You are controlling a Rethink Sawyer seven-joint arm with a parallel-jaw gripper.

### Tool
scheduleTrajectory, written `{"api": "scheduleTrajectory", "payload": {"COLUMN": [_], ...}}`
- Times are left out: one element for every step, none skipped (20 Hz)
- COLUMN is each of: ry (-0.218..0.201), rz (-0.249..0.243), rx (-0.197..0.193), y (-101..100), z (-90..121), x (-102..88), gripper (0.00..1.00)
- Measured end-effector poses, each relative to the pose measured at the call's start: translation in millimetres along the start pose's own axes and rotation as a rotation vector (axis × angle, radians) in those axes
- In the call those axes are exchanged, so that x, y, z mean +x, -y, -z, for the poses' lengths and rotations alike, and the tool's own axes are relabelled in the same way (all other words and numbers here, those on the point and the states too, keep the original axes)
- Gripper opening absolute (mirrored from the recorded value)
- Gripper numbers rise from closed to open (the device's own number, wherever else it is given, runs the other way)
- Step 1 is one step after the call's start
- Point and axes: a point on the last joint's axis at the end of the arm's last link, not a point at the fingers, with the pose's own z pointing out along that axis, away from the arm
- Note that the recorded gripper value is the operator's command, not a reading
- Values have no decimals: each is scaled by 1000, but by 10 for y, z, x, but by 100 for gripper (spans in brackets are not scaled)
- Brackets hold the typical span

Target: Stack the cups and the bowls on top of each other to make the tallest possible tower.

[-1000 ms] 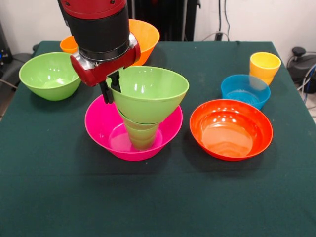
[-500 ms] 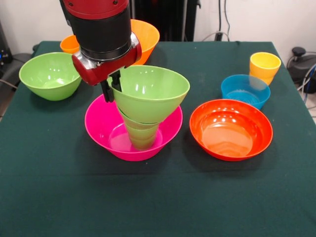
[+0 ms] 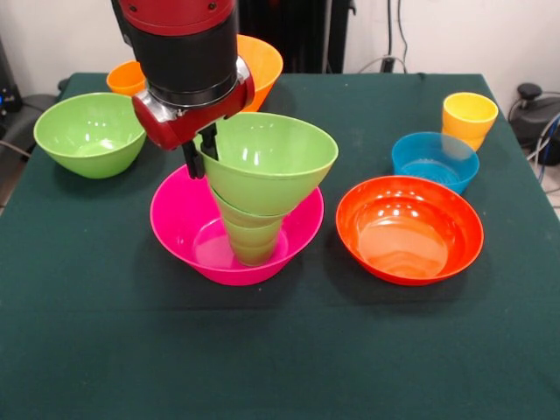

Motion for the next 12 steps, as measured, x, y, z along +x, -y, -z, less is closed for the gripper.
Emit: {"api": "scheduleTrajectory", "payload": {"ry": [-1,-1,-2,-2,-3,-3,-3,-4,-5,-7,-8,-8], "rz": [1,2,3,4,4,4,4,4,4,3,2,1], "rx": [1,1,2,3,4,5,5,6,6,6,7,8], "y": [-4,-7,-8,-11,-10,-10,-9,-7,-4,3,10,19], "z": [-1,-3,-4,-4,-5,-4,-3,0,4,10,14,18], "x": [-3,-6,-7,-10,-11,-13,-14,-15,-17,-17,-18,-17], "gripper": [0,0,0,0,0,0,0,0,0,0,0,0]}}
